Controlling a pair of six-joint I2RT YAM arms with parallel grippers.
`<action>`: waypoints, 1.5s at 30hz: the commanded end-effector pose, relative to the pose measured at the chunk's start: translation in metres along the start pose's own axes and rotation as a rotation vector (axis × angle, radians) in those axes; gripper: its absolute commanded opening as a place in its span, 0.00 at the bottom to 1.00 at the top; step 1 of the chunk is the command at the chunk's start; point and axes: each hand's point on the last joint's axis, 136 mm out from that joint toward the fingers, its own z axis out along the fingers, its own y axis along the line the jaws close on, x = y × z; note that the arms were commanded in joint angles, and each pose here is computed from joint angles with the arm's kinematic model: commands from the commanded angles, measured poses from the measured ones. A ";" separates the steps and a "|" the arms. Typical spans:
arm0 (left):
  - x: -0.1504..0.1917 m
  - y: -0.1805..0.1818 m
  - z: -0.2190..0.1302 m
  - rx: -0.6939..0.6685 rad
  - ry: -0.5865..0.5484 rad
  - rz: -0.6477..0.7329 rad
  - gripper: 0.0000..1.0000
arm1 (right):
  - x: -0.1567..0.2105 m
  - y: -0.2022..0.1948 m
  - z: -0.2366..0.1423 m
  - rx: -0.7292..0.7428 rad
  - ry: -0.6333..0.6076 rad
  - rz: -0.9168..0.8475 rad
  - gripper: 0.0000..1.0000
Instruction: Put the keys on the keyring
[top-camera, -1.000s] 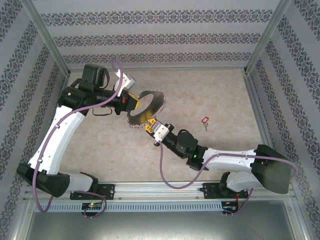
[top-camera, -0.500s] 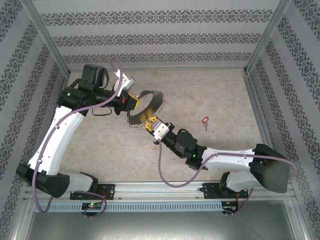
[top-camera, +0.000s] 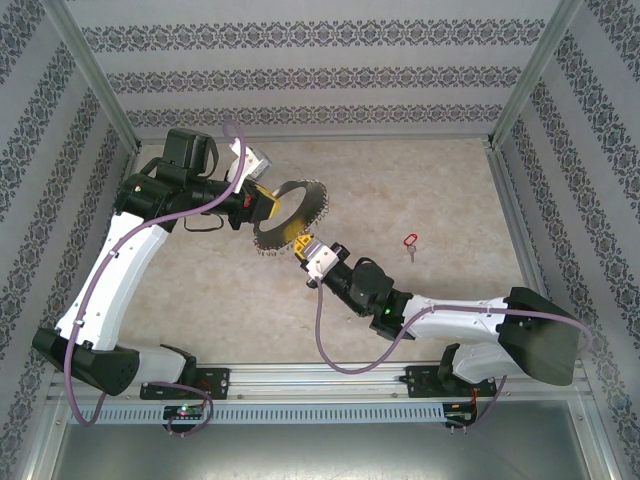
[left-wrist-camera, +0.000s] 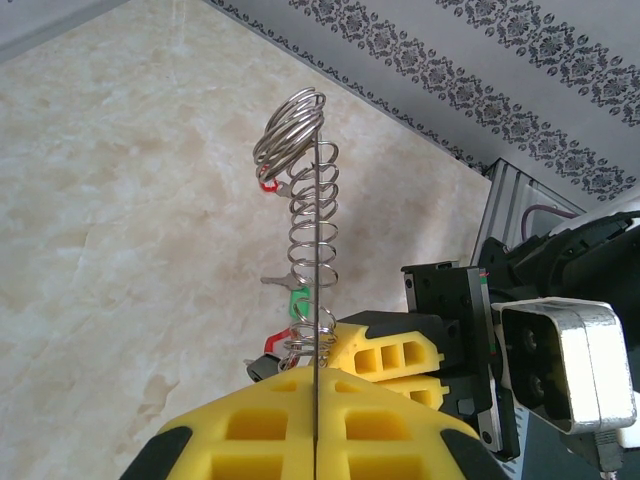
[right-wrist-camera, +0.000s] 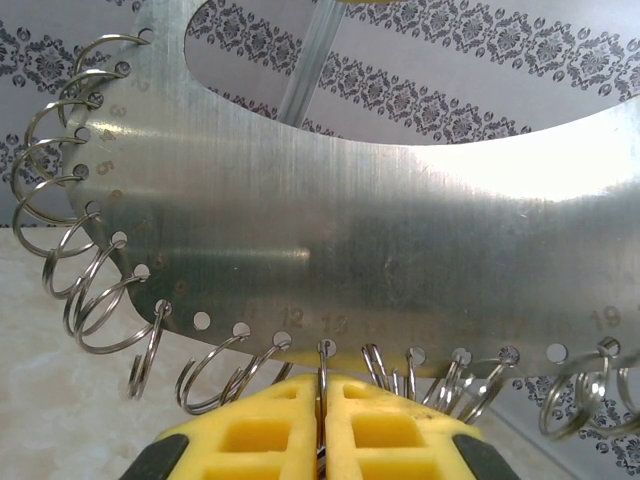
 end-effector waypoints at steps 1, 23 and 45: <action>-0.011 -0.017 -0.010 0.025 -0.047 0.056 0.06 | -0.011 -0.003 0.004 0.027 -0.026 0.008 0.08; 0.048 0.067 0.036 -0.189 -0.155 -0.532 0.14 | 0.025 -0.013 -0.018 -0.275 0.163 0.304 0.00; 0.183 0.101 0.074 -0.335 0.027 -0.734 0.41 | 0.061 0.005 -0.017 -0.493 0.485 0.274 0.00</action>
